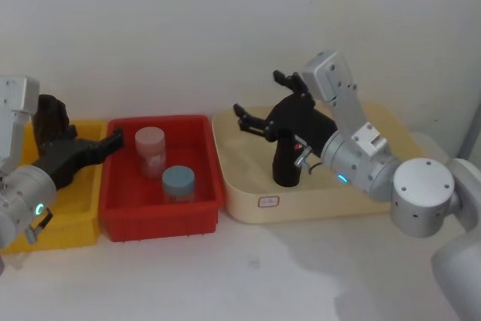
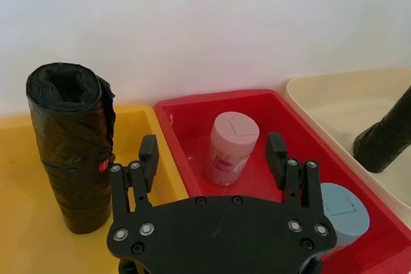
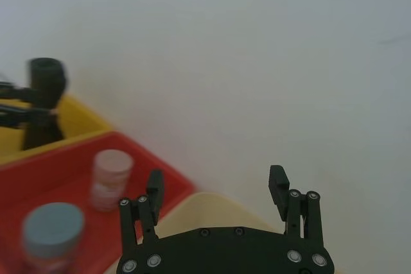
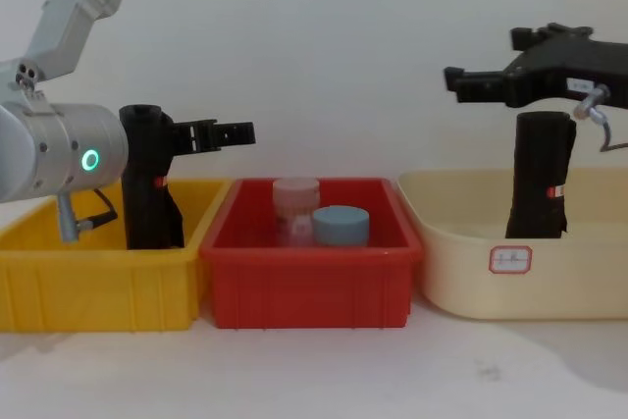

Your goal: Pick up the garbage bag with the one hand and transfer it to the other hand.

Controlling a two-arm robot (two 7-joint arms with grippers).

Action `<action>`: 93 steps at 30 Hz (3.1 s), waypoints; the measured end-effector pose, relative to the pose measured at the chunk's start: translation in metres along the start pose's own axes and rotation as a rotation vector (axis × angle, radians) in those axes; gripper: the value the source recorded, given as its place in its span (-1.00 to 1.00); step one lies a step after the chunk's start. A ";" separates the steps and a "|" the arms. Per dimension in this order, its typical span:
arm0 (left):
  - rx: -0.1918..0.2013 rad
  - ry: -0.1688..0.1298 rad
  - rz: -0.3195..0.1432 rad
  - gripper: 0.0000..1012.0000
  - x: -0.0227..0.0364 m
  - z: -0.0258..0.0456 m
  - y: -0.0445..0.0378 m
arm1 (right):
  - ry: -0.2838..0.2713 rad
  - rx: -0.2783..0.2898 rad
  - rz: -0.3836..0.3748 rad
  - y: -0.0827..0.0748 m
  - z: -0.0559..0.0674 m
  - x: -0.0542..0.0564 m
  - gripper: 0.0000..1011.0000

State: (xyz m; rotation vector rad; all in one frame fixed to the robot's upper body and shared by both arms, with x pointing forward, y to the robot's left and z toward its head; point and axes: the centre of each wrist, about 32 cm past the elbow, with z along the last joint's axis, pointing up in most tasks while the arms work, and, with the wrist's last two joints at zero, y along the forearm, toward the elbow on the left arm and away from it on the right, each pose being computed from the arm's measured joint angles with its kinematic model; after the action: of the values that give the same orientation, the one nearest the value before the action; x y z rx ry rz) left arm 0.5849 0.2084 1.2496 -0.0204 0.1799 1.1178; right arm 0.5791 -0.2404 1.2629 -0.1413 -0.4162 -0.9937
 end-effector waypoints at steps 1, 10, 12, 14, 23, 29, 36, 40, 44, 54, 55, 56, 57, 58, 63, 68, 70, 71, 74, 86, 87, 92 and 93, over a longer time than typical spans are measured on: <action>0.000 0.000 0.000 0.98 0.0000 0.0000 0.0000 | 0.001 0.001 0.012 0.000 0.001 -0.001 0.98; 0.000 0.000 0.001 0.98 0.0000 0.0000 0.0000 | 0.056 -0.014 0.154 0.002 0.010 -0.013 0.98; 0.000 0.000 0.001 0.98 0.0000 0.0000 0.0000 | 0.079 -0.019 0.186 0.004 0.013 -0.017 0.98; 0.000 0.000 0.001 0.98 0.0000 0.0001 0.0000 | 0.103 -0.027 0.214 0.005 0.014 -0.020 0.98; 0.000 0.000 0.001 0.98 0.0000 0.0000 0.0000 | 0.210 -0.069 0.291 0.017 0.021 -0.035 0.98; 0.000 0.000 0.001 0.98 0.0000 0.0001 0.0000 | 0.273 -0.105 0.316 0.030 0.026 -0.045 0.98; 0.000 0.000 0.001 0.98 0.0000 0.0000 0.0000 | 0.285 -0.135 0.340 0.044 0.026 -0.055 0.98; 0.000 0.000 0.001 0.98 0.0000 0.0000 0.0000 | 0.263 -0.159 0.356 0.052 0.026 -0.059 0.98; 0.000 0.000 0.001 0.98 0.0000 0.0001 0.0000 | 0.234 -0.182 0.372 0.058 0.024 -0.060 0.98; 0.000 0.000 0.001 0.98 0.0000 0.0001 0.0000 | 0.133 -0.232 0.403 0.074 0.016 -0.055 0.98; 0.000 0.000 0.001 0.98 0.0000 0.0000 0.0000 | 0.124 -0.238 0.406 0.076 0.015 -0.053 0.98; 0.000 0.000 0.001 0.98 0.0000 0.0000 0.0000 | 0.120 -0.242 0.406 0.077 0.014 -0.052 0.98; 0.000 0.000 0.001 0.98 0.0000 0.0000 0.0000 | 0.115 -0.244 0.407 0.078 0.014 -0.051 0.98; 0.000 0.000 0.001 0.98 0.0000 0.0001 0.0000 | 0.111 -0.250 0.408 0.080 0.014 -0.049 0.98; 0.000 0.000 0.001 0.98 0.0000 0.0000 0.0000 | 0.107 -0.267 0.412 0.084 0.013 -0.044 0.98; 0.000 0.000 0.001 0.98 0.0000 0.0000 0.0000 | 0.128 -0.291 0.417 0.088 0.014 -0.038 0.98; 0.000 0.000 0.001 0.98 0.0000 0.0001 0.0000 | 0.137 -0.297 0.417 0.089 0.014 -0.036 0.98; 0.000 0.000 0.001 0.98 0.0000 0.0000 0.0000 | 0.153 -0.303 0.418 0.089 0.015 -0.035 0.98; 0.000 0.000 0.001 0.98 0.0000 0.0000 0.0000 | 0.176 -0.308 0.419 0.090 0.015 -0.033 0.98; 0.000 0.000 0.001 0.98 0.0000 0.0001 0.0000 | 0.327 -0.332 0.423 0.091 0.022 -0.030 0.98; 0.000 0.000 0.001 0.98 0.0000 0.0000 0.0000 | 0.327 -0.332 0.423 0.091 0.022 -0.030 0.98; 0.000 0.000 0.001 0.98 0.0000 0.0000 0.0000 | 0.364 -0.339 0.422 0.092 0.021 -0.031 0.98; 0.000 0.000 0.001 0.98 0.0000 0.0000 0.0000 | 0.367 -0.341 0.422 0.092 0.021 -0.031 0.98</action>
State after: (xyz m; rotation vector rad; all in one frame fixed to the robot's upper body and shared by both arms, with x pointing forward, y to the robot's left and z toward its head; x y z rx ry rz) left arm 0.5849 0.2084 1.2496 -0.0204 0.1798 1.1185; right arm 0.6360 -0.1596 1.2762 -0.3331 0.1223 -0.6453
